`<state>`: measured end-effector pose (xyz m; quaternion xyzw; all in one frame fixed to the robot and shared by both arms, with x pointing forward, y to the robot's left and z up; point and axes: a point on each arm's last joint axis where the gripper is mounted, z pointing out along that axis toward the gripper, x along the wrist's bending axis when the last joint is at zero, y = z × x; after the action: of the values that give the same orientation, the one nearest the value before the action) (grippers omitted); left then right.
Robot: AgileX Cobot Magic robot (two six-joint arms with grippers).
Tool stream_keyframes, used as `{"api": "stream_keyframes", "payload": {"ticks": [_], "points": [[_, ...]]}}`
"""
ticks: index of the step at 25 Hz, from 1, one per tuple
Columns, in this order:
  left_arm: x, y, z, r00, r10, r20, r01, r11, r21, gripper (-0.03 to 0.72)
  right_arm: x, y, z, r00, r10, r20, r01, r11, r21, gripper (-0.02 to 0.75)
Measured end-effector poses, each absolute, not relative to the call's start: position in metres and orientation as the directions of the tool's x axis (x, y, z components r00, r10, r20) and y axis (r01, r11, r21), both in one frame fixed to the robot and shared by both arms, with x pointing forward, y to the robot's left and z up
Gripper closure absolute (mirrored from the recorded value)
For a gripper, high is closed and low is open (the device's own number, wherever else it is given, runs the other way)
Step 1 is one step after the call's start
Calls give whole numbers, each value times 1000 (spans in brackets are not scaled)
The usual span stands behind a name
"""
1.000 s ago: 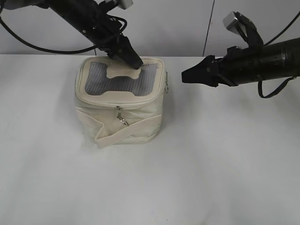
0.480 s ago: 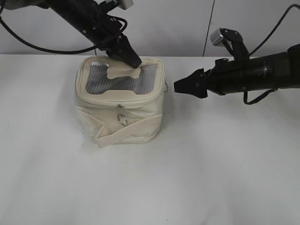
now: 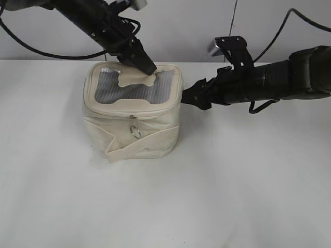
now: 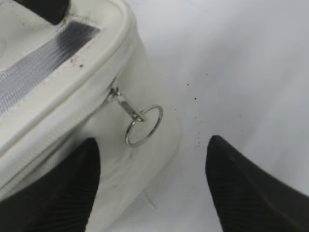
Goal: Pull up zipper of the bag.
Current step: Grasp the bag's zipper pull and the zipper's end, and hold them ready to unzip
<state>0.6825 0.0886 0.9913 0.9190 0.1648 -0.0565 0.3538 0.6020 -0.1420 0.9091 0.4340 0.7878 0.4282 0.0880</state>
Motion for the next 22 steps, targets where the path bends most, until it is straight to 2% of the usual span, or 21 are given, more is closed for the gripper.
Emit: {"api": "stream_keyframes", "payload": {"ticks": [4,11,19,22], "points": [[683,89,991,939,264,-222,345,-695,631,642,607,-141,910,-608,762,224,600,256,758,201],[683,89,991,938,265,-222,346,-695,631,643,608,-140,888,-600,761,248,636,265,725,208],[683,89,991,938,267,-223,347,-694,631,643,621,-135,900,-614,755,230,597,253,761,253],[683,89,991,938,267,-223,347,-694,631,643,621,-130,897,-620,749,232,598,259,759,327]]}}
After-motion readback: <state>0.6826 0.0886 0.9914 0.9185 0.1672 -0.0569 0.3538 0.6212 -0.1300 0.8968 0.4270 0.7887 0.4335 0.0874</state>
